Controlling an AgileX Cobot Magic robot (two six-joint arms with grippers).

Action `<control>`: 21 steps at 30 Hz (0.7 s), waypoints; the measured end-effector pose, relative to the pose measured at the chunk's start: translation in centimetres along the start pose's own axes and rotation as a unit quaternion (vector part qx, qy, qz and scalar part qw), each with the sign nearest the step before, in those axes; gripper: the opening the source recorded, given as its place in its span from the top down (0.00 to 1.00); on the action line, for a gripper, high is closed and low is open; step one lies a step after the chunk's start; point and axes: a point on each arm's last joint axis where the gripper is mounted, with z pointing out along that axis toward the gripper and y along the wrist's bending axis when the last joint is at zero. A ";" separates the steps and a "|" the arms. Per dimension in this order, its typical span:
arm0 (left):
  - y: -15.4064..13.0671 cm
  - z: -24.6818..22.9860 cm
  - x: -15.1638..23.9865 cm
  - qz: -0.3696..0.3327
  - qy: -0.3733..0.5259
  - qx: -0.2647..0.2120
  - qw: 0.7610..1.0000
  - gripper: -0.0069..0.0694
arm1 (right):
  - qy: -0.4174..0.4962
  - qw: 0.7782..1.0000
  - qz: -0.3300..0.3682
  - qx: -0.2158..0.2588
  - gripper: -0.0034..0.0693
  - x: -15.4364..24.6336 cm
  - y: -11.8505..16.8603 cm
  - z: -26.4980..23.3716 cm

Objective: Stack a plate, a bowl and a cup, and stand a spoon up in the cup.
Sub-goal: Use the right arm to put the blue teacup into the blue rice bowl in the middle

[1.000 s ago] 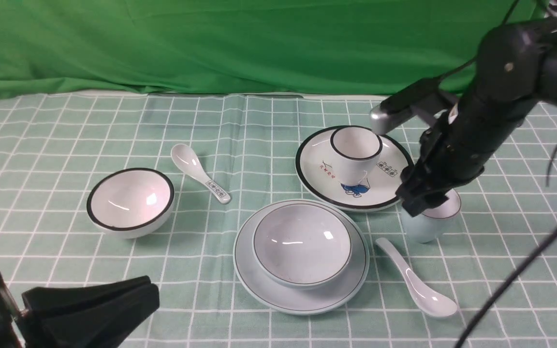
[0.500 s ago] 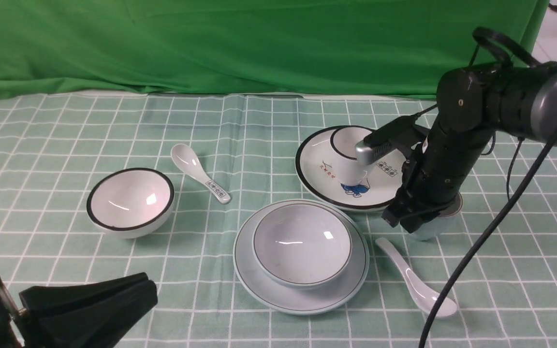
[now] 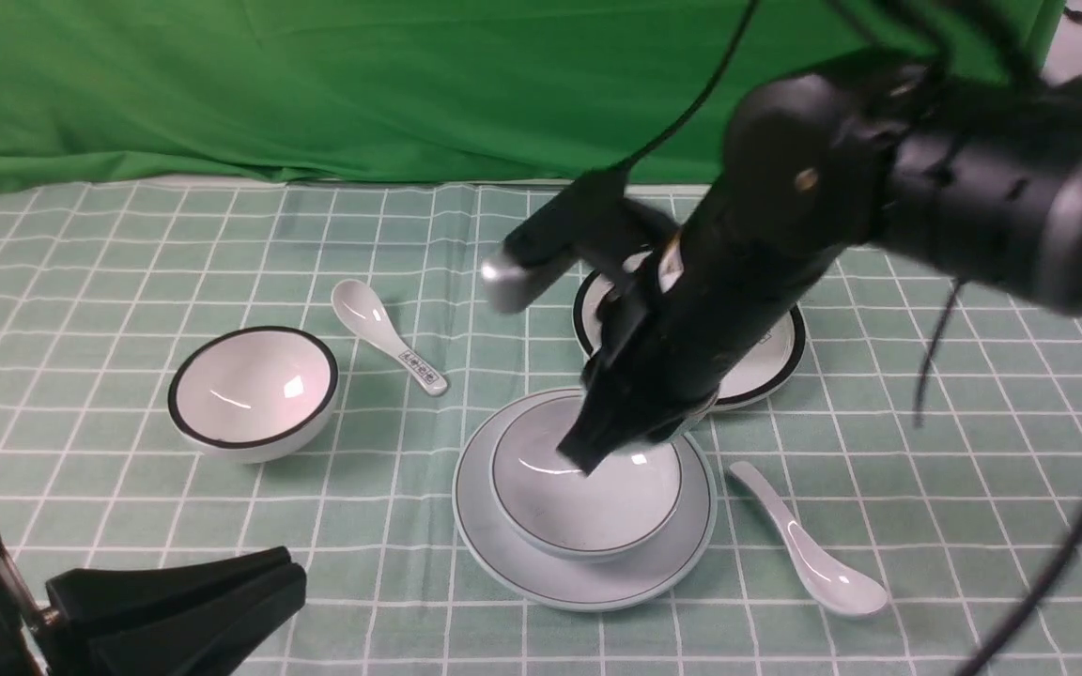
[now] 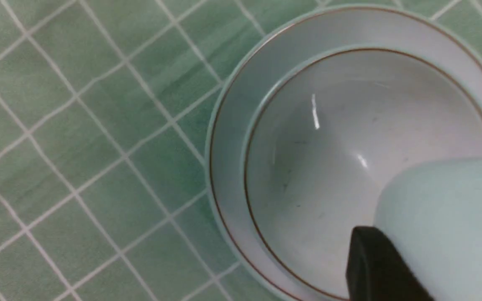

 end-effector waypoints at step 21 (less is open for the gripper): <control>0.0 0.0 0.1 0.000 0.005 0.001 1.000 0.89 | 0.055 0.998 0.023 -0.011 0.78 -0.7 -0.7 5.4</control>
